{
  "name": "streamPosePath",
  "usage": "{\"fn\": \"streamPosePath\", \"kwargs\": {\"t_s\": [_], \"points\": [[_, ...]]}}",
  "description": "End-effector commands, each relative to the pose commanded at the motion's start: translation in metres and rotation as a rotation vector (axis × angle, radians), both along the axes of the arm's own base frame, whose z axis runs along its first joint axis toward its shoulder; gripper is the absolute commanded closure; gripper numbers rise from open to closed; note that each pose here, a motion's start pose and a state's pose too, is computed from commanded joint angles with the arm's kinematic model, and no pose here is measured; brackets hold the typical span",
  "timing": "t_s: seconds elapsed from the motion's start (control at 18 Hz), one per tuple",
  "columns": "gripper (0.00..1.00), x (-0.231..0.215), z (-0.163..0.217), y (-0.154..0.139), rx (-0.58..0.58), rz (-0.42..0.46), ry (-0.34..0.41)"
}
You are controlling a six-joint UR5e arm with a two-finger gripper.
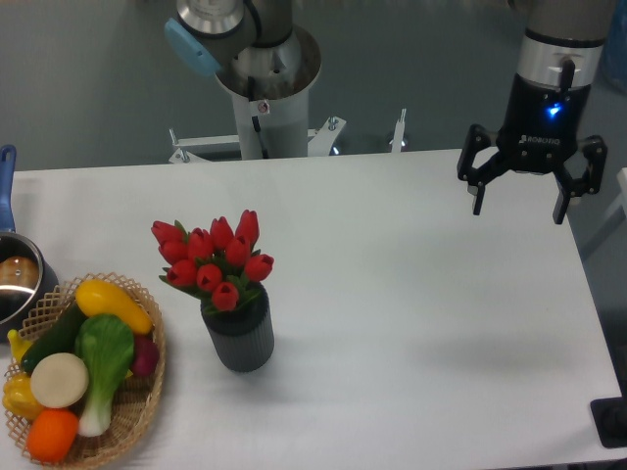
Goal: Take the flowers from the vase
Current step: 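Move the open gripper toward the red tulips in the black vase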
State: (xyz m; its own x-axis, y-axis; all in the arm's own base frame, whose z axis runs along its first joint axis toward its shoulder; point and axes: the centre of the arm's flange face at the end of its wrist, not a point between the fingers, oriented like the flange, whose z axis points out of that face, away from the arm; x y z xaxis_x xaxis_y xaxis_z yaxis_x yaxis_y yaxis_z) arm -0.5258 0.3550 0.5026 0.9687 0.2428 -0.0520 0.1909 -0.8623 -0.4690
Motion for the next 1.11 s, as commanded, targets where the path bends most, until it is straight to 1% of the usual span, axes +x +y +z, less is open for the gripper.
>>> {"fn": "streamPosePath", "kwargs": {"t_s": [0.33,0.44,0.5,0.56,0.78,0.94,1.06,1.11], "points": [[0.0,-0.001,-0.003,0.0,0.003,0.004,0.001],[0.0,-0.004,-0.01,0.001,0.017,0.004,0.041],[0.0,-0.004,-0.012,0.001,0.031,0.017,0.069],[0.0,-0.001,-0.016,-0.001,0.039,0.033,0.078],[0.0,0.011,-0.035,-0.003,0.042,0.056,0.034],[0.0,0.017,-0.036,0.004,0.089,0.043,0.009],[0.0,0.018,-0.042,0.004,0.089,0.031,0.007],[0.0,0.019,-0.045,0.004,0.092,0.021,0.022]]}}
